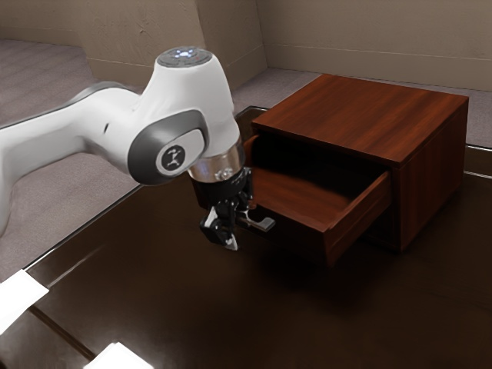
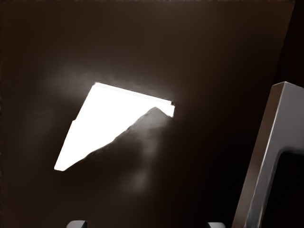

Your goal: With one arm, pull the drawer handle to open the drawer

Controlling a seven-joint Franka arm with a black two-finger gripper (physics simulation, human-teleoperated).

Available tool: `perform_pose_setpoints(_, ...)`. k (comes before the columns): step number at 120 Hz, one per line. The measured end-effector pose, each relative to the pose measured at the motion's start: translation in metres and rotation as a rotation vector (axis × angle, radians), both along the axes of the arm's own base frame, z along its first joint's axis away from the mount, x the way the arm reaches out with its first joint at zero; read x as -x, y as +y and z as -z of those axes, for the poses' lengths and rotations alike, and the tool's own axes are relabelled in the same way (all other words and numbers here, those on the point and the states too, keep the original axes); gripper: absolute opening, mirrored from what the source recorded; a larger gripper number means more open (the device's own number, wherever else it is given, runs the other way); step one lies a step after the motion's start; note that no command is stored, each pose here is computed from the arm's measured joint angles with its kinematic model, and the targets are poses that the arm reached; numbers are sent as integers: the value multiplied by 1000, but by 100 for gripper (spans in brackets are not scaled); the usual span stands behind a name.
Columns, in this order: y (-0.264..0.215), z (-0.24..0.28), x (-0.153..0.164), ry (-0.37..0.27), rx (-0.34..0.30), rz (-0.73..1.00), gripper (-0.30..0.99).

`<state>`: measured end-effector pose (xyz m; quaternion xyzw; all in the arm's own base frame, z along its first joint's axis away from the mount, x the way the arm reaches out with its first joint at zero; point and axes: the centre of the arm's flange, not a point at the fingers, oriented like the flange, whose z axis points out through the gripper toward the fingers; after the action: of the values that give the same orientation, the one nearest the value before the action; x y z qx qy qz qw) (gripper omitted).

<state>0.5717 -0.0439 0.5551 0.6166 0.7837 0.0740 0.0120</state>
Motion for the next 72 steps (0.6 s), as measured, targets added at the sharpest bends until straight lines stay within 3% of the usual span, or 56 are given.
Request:
perform_pose_setpoints(33,-5,-1,26,14,-2,0,32)
perform_pose_setpoints(72,3,3,32,66,-8,9,32)
